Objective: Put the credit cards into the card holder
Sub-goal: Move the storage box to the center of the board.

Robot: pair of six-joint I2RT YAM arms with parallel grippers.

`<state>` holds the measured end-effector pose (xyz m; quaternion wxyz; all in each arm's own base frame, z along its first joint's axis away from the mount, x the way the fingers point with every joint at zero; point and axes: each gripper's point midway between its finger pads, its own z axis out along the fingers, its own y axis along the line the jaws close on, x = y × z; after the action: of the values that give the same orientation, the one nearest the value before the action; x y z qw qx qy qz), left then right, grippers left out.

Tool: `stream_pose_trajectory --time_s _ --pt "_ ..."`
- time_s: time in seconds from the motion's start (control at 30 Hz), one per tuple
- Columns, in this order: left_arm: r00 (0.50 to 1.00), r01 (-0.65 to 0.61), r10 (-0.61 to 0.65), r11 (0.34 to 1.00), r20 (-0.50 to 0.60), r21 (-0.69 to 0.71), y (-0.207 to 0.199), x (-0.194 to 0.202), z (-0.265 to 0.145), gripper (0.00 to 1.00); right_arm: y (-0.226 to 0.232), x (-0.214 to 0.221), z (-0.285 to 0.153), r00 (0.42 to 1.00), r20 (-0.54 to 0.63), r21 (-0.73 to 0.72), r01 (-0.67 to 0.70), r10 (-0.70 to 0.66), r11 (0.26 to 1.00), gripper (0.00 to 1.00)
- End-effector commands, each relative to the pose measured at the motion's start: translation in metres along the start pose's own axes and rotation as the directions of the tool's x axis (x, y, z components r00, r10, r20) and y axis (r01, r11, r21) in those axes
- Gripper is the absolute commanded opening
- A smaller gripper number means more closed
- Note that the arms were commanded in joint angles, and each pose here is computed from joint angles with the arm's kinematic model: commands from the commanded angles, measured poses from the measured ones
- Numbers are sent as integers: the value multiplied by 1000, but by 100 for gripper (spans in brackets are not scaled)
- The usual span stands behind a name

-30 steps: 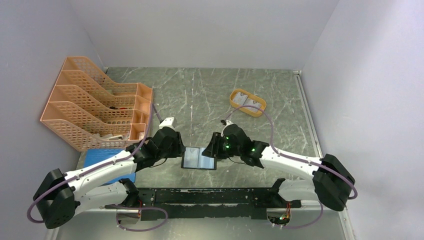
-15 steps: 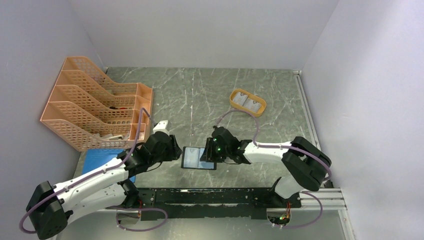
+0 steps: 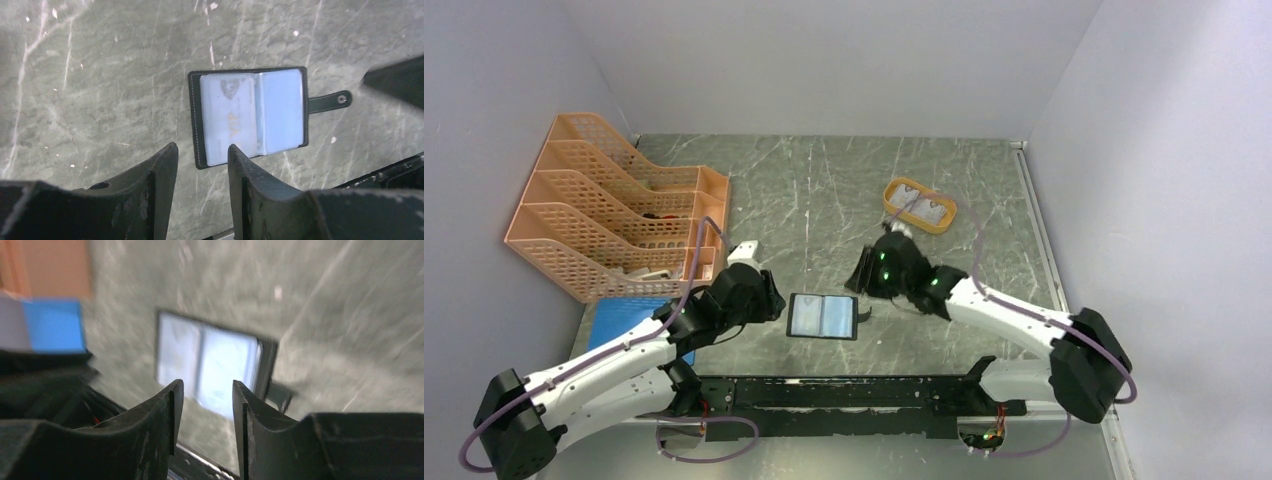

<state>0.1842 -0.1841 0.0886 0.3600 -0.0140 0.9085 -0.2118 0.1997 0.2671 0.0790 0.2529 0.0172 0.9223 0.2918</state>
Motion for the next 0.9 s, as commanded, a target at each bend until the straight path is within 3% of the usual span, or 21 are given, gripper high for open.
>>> stream_pose_trajectory --time_s 0.0,0.13,0.27,0.37,0.6,0.87 --pt "994 -27 22 999 112 45 -20 -43 -20 47 2 -105 -42 962 267 120 25 -57 992 46" --pt "985 -40 27 997 171 73 -27 -58 -28 48 -27 -175 -63 879 476 230 -104 -19 968 57" --pt "985 -45 29 995 172 89 -27 -55 -27 54 -67 -218 -58 828 529 120 -290 186 950 62" --pt "988 -44 33 996 152 74 -23 -51 -27 60 -93 -237 -44 797 546 79 -358 260 931 63" --pt "990 -60 53 997 132 50 -19 -49 -29 61 -143 -260 5 802 537 166 -404 261 900 62" --pt "989 -47 43 999 142 28 -15 -51 -28 61 -157 -278 41 830 518 194 -347 204 918 61"
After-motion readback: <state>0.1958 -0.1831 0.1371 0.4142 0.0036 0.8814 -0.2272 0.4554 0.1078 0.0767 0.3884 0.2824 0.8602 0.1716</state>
